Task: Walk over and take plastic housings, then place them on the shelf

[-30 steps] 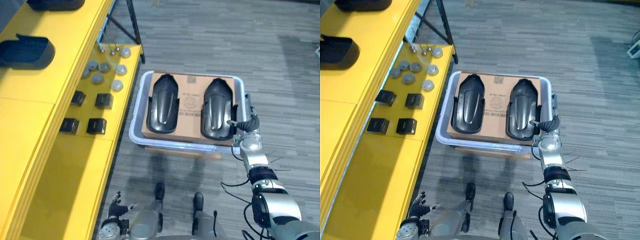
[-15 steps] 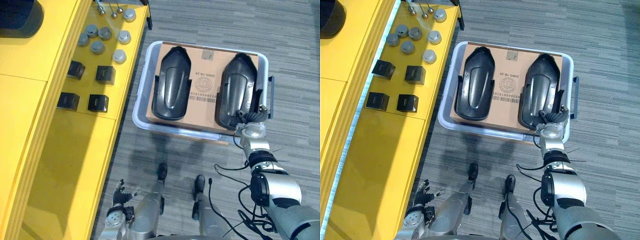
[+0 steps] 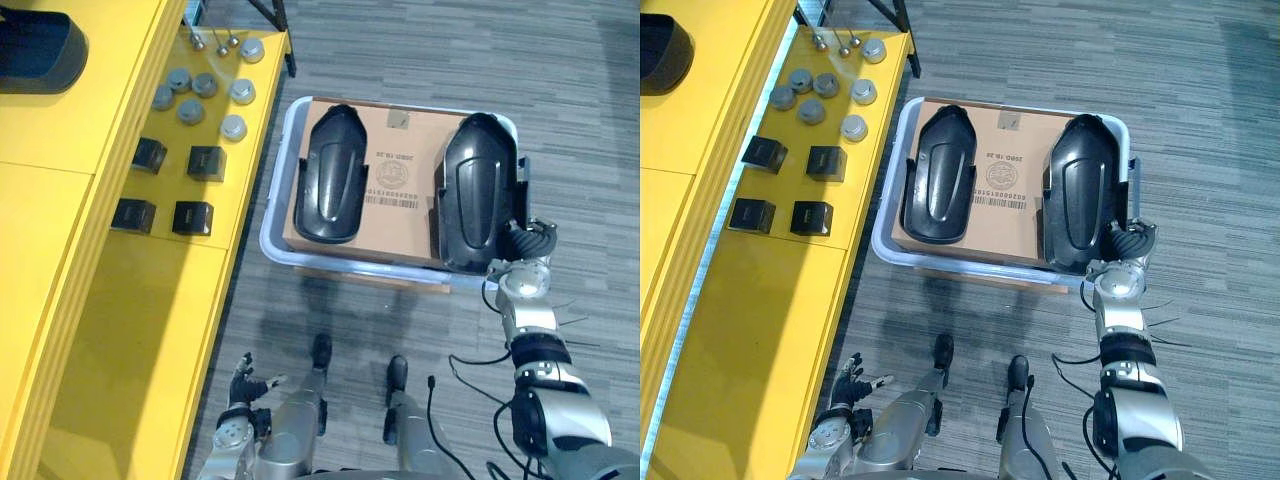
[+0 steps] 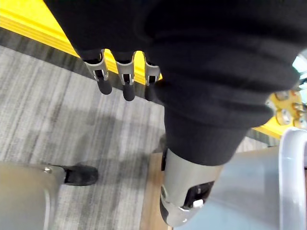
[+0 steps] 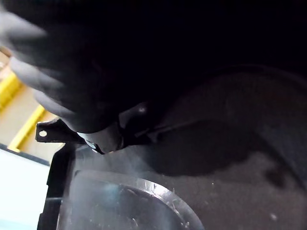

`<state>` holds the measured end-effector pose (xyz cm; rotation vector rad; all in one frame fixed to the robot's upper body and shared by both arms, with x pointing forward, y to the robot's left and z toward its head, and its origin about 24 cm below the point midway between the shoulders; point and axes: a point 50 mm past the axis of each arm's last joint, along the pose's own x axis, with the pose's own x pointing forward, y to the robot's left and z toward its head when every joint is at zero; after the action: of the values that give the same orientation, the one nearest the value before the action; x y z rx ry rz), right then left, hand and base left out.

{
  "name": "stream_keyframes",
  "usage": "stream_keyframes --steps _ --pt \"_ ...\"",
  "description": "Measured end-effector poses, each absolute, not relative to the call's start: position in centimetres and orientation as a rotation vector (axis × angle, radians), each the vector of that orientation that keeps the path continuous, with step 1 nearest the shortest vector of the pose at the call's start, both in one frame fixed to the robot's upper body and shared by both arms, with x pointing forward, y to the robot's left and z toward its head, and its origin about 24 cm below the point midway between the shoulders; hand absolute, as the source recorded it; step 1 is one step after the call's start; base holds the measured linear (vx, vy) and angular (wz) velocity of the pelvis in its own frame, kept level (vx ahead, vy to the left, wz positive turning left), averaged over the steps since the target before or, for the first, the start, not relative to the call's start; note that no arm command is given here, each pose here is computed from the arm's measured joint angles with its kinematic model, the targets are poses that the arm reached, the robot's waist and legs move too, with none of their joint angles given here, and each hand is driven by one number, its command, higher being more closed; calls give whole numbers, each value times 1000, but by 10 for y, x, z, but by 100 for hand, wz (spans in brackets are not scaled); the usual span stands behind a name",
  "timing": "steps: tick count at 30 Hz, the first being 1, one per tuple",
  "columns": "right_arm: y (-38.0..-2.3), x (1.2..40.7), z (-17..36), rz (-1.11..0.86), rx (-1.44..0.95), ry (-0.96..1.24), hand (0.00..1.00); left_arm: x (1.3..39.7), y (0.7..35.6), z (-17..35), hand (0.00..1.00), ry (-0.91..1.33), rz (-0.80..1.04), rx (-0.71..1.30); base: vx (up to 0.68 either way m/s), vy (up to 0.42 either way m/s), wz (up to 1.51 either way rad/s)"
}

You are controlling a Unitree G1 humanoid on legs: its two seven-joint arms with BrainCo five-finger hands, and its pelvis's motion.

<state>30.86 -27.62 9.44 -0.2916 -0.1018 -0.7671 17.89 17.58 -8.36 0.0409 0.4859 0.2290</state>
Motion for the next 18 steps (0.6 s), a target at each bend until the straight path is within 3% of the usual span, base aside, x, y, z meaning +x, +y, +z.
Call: stream_keyframes --steps 8,13,18 --pt "-258 276 123 -811 -409 -311 100 211 162 7 0 57 217 -48 29 -14 4" --pt "-218 272 142 -722 -475 -446 100 218 154 73 0 -235 250 -132 4 -9 9" --pt "-180 273 152 -601 -472 -522 100 224 142 95 0 -329 216 -167 -14 -4 0"
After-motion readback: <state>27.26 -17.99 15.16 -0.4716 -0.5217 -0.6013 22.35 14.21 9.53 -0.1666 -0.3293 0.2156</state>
